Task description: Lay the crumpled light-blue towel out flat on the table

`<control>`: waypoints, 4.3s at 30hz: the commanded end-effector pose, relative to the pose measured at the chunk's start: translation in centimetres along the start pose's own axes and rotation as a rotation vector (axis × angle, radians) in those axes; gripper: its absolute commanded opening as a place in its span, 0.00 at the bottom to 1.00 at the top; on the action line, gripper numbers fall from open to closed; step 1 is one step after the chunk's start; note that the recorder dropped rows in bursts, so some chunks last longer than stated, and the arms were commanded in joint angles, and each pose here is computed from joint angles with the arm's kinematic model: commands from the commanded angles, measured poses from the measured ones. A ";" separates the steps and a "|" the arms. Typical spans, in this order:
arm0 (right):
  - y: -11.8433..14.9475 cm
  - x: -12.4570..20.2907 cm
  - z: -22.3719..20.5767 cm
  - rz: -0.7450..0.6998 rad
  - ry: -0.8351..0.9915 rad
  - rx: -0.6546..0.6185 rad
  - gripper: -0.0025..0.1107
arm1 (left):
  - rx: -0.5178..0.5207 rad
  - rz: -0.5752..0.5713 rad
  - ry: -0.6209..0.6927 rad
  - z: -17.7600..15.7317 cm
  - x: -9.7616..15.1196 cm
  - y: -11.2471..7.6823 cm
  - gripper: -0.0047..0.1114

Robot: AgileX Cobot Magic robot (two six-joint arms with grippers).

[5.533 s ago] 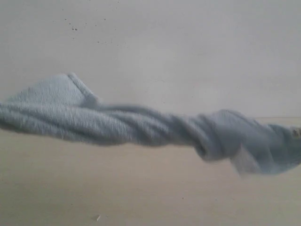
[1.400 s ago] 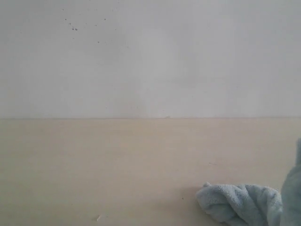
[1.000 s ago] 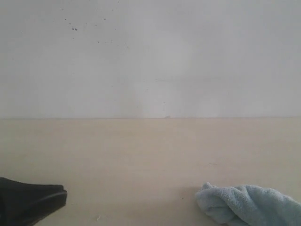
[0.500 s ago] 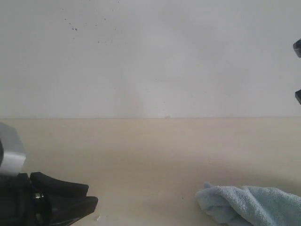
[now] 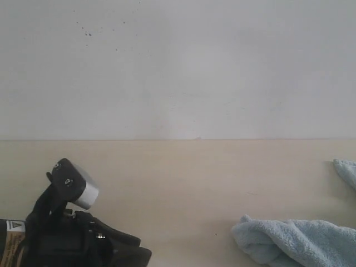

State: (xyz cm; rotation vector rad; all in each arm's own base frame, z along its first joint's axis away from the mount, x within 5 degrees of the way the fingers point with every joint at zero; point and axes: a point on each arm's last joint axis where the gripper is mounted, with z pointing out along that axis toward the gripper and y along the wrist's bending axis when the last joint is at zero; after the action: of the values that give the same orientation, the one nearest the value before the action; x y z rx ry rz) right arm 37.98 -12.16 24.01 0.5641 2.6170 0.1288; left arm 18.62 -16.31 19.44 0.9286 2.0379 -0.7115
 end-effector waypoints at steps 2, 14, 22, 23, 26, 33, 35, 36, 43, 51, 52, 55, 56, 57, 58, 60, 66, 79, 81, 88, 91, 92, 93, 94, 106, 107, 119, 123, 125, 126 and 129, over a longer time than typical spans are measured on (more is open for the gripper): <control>5.3 2.5 -1.5 -0.117 0.242 -0.444 0.43 | 0.283 0.128 -0.075 -0.2 -0.7 -2.6 0.28; 6.9 7.5 -7.1 -0.386 0.290 0.005 0.03 | 0.184 0.353 0.102 1.0 0.4 -4.3 0.28; 3.7 9.8 -6.0 -0.465 0.154 0.236 0.02 | 0.132 0.562 0.146 1.8 0.5 -8.2 0.27; 3.4 10.4 -5.0 -0.480 0.182 0.238 0.02 | 0.129 0.555 0.142 1.8 0.4 -8.5 0.28; 2.9 11.6 -2.8 -0.499 0.244 0.238 0.02 | 0.091 0.521 0.160 2.8 0.2 -8.7 0.35; 2.4 12.0 -2.5 -0.528 0.329 0.283 0.27 | 0.244 0.364 0.204 8.1 0.2 -10.1 0.56; 2.1 11.9 -2.7 -0.508 0.326 0.326 0.35 | 0.274 0.333 0.191 9.6 -0.4 -10.5 0.55; 1.9 11.8 -2.7 -0.491 0.318 0.350 0.39 | 0.272 0.317 0.179 10.1 -0.9 -10.6 0.55; 1.8 10.7 -2.6 -0.415 0.177 0.401 0.44 | 0.290 0.276 0.142 12.7 -2.6 -11.8 0.55; 3.8 8.1 -2.1 -0.331 -0.161 0.233 0.44 | 0.145 0.519 0.169 17.0 -2.6 -16.4 0.55; 3.9 7.9 -2.1 -0.330 -0.188 0.218 0.44 | 0.130 0.529 0.176 17.8 -2.4 -16.8 0.55; 4.2 7.5 -2.2 -0.345 -0.239 0.194 0.44 | 0.037 0.496 0.172 19.9 -3.0 -17.3 0.55; 4.3 7.3 -2.2 -0.357 -0.258 0.189 0.44 | 0.016 0.468 0.169 20.5 -3.1 -17.3 0.55; 4.4 7.2 -2.2 -0.364 -0.275 0.181 0.44 | 0.007 0.443 0.163 21.1 -3.3 -17.4 0.55; 4.6 7.0 -2.3 -0.369 -0.304 0.164 0.44 | 0.004 0.424 0.156 21.5 -3.5 -17.4 0.55; 5.2 6.4 -2.4 -0.376 -0.375 0.120 0.44 | 0.004 0.405 0.135 22.5 -4.0 -17.8 0.55; 5.8 5.8 -2.7 -0.325 -0.464 0.050 0.44 | -0.066 0.338 0.135 24.4 -4.2 -17.7 0.55; 6.4 5.3 -3.1 -0.334 -0.546 -0.006 0.44 | 0.004 0.469 0.150 25.2 -3.2 -18.1 0.51; 6.5 5.2 -3.1 -0.332 -0.554 -0.013 0.44 | 0.057 0.466 0.141 25.4 -2.9 -18.5 0.51; 6.6 5.1 -3.2 -0.326 -0.571 -0.028 0.44 | -0.031 0.493 0.194 26.4 -1.5 -17.5 0.51; 6.6 5.1 -3.2 -0.304 -0.570 -0.036 0.44 | -0.075 0.495 0.189 26.4 -2.1 -17.2 0.51; 6.6 5.1 -3.2 -0.299 -0.570 -0.037 0.44 | -0.078 0.490 0.181 26.4 -2.4 -17.2 0.51; 6.6 5.1 -3.2 -0.293 -0.569 -0.039 0.44 | -0.080 0.484 0.168 26.4 -2.9 -17.3 0.51; 6.6 5.1 -3.2 -0.291 -0.569 -0.040 0.44 | -0.077 0.482 0.160 26.5 -3.1 -17.4 0.51; 6.5 5.2 -3.1 -0.262 -0.548 -0.035 0.44 | -0.143 0.597 0.142 28.7 -3.8 -17.4 0.50; 6.5 5.2 -3.1 -0.262 -0.548 -0.035 0.44 | -0.162 0.592 0.141 28.6 -4.0 -17.3 0.48; 6.5 5.2 -3.1 -0.260 -0.548 -0.036 0.44 | -0.347 0.516 0.202 26.2 -6.6 -16.2 0.08; 6.4 5.4 -3.0 -0.256 -0.530 -0.024 0.44 | -0.344 0.463 0.156 23.3 -10.0 -16.6 0.08; 6.3 5.5 -2.9 -0.254 -0.517 -0.015 0.44 | -0.327 0.475 0.160 21.2 -11.9 -17.0 0.08; 6.2 5.5 -2.9 -0.253 -0.509 -0.010 0.44 | -0.315 0.506 0.181 20.1 -12.6 -17.1 0.08; 6.0 5.8 -2.8 -0.242 -0.475 0.011 0.44 | -0.318 0.626 0.334 17.6 -12.9 -16.0 0.08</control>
State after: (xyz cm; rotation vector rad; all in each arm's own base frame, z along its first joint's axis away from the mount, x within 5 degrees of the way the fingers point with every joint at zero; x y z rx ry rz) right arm 34.52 -4.27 25.24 0.2172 2.1726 -0.0803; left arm 18.74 -45.28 21.59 1.3264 1.8557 -0.0011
